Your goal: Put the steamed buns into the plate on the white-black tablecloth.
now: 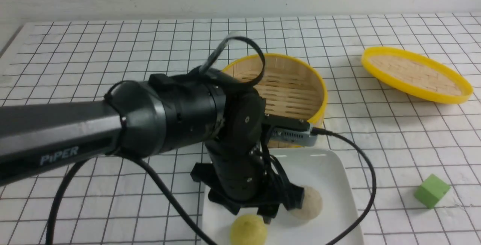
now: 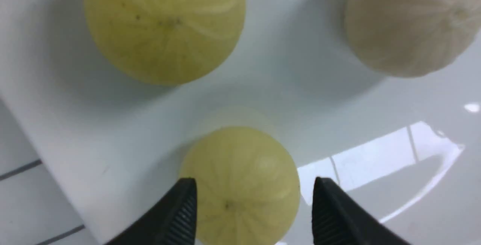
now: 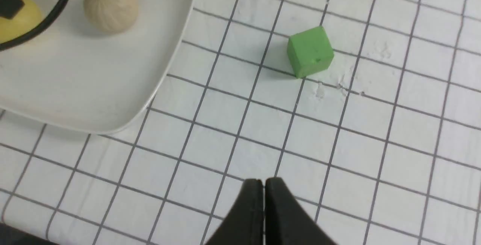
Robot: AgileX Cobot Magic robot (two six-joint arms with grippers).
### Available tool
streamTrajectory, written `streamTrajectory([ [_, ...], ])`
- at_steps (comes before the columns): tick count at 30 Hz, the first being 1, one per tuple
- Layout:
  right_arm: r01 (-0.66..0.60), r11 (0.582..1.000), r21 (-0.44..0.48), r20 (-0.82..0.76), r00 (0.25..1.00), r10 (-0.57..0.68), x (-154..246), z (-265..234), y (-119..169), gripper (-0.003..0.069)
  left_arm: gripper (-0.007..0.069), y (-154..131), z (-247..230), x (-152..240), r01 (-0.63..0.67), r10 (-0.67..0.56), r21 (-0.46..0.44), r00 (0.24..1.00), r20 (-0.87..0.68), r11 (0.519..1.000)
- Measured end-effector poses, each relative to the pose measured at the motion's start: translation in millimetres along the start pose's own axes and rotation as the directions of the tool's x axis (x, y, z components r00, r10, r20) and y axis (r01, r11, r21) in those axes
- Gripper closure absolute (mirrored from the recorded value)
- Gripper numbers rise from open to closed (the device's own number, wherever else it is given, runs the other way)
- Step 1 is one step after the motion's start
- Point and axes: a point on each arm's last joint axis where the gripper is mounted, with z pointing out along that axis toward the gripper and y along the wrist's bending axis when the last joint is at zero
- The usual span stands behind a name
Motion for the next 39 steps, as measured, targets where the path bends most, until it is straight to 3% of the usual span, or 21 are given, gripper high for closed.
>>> streamTrajectory([
  [3, -0.038, 0.998, -0.049, 0.252, 0.966, 0.049, 18, -25, -3, 0.0674, 0.0179, -2, -25, -8, -0.028, 0.029, -0.016, 0.999, 0.044, 0.999],
  [6, -0.024, 0.992, -0.125, 0.504, 0.860, 0.084, 31, -25, -3, 0.0674, 0.0191, -1, -40, -12, -0.051, 0.054, -0.042, 0.995, 0.078, 0.998],
  [9, -0.006, 0.986, -0.168, 0.646, 0.755, 0.114, 36, -7, -2, 0.0674, 0.0225, 0, -42, -13, -0.060, 0.065, -0.062, 0.995, 0.078, 0.996],
  [13, 0.019, 0.987, -0.159, 0.676, 0.731, 0.095, 41, 20, -1, 0.0673, 0.0309, 1, -42, -12, -0.062, 0.067, -0.069, 0.995, 0.072, 0.996],
  [20, 0.111, 0.986, -0.122, 0.631, 0.775, -0.009, 48, 31, 2, 0.0673, 0.0556, 1, -42, -12, -0.086, 0.091, -0.073, 0.993, 0.071, 0.994],
  [23, 0.129, 0.982, -0.137, 0.625, 0.780, -0.016, 49, 32, 4, 0.0673, 0.0615, 1, -42, -13, -0.091, 0.096, -0.076, 0.993, 0.071, 0.993],
  [39, 0.133, 0.981, -0.142, 0.646, 0.763, -0.010, 47, 30, 5, 0.0666, 0.0623, 2, -42, -13, -0.093, 0.099, -0.080, 0.992, 0.073, 0.992],
])
